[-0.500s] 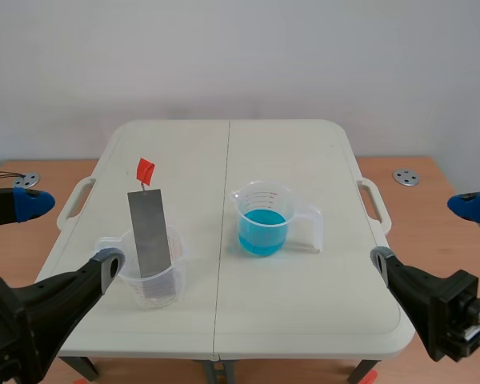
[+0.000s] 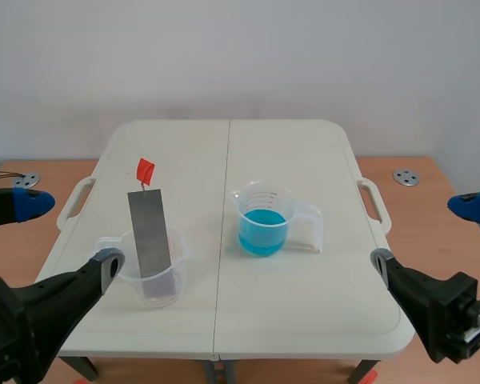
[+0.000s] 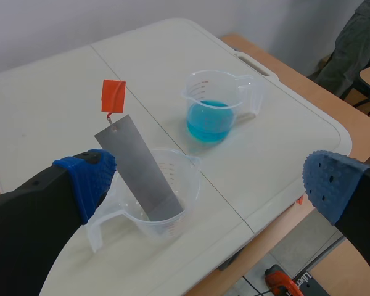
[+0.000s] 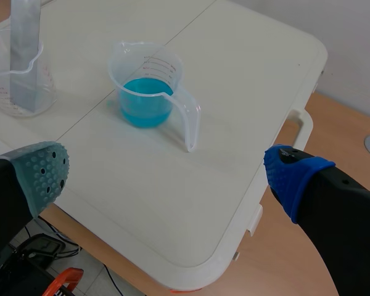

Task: Hold the metal plate by the orange handle, dip it into the blue solution, take it out and point at it, then put the plate back in the beaker on the left.
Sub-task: 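Lift the metal plate out of the left beaker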

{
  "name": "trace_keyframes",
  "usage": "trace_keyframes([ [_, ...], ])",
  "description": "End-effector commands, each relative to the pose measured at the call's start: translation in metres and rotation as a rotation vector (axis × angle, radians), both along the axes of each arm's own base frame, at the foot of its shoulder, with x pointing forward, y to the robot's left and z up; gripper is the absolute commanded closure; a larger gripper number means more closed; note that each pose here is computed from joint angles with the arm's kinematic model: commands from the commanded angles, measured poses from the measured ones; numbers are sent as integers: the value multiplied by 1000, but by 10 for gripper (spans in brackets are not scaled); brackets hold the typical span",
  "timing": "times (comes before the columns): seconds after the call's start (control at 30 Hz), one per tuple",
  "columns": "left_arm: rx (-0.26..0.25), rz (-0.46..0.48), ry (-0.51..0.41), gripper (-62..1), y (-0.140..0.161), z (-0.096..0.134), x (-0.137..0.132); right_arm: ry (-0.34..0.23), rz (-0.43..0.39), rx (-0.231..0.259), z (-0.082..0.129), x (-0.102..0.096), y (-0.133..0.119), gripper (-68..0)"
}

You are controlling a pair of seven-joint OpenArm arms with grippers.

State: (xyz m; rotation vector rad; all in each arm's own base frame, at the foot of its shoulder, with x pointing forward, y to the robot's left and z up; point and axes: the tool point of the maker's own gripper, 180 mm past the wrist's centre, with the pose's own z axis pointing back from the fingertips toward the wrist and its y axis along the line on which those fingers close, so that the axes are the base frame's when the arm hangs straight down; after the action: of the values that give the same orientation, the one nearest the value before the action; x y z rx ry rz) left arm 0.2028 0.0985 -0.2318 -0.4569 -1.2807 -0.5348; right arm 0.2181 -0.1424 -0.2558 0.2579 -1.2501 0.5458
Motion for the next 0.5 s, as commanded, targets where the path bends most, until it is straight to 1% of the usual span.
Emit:
trace_keyframes([
  [0.0, -20, -4, -21, -623, -3, 7, 1, -44, 10, 17, 13, 5, 3, -663],
  [0.33, -20, -4, -21, -623, -3, 7, 1, -46, 10, 17, 13, 5, 3, -663],
  [0.37, -20, -4, -21, -593, -3, 7, 1, -47, 10, 17, 14, 6, 3, -663],
  [0.4, -20, -3, -21, -521, -3, 7, 1, -51, 10, 17, 15, 7, 3, -663],
  [0.47, -21, -3, -21, -321, -3, 7, 1, -60, 10, 13, 17, 10, 3, -663],
])
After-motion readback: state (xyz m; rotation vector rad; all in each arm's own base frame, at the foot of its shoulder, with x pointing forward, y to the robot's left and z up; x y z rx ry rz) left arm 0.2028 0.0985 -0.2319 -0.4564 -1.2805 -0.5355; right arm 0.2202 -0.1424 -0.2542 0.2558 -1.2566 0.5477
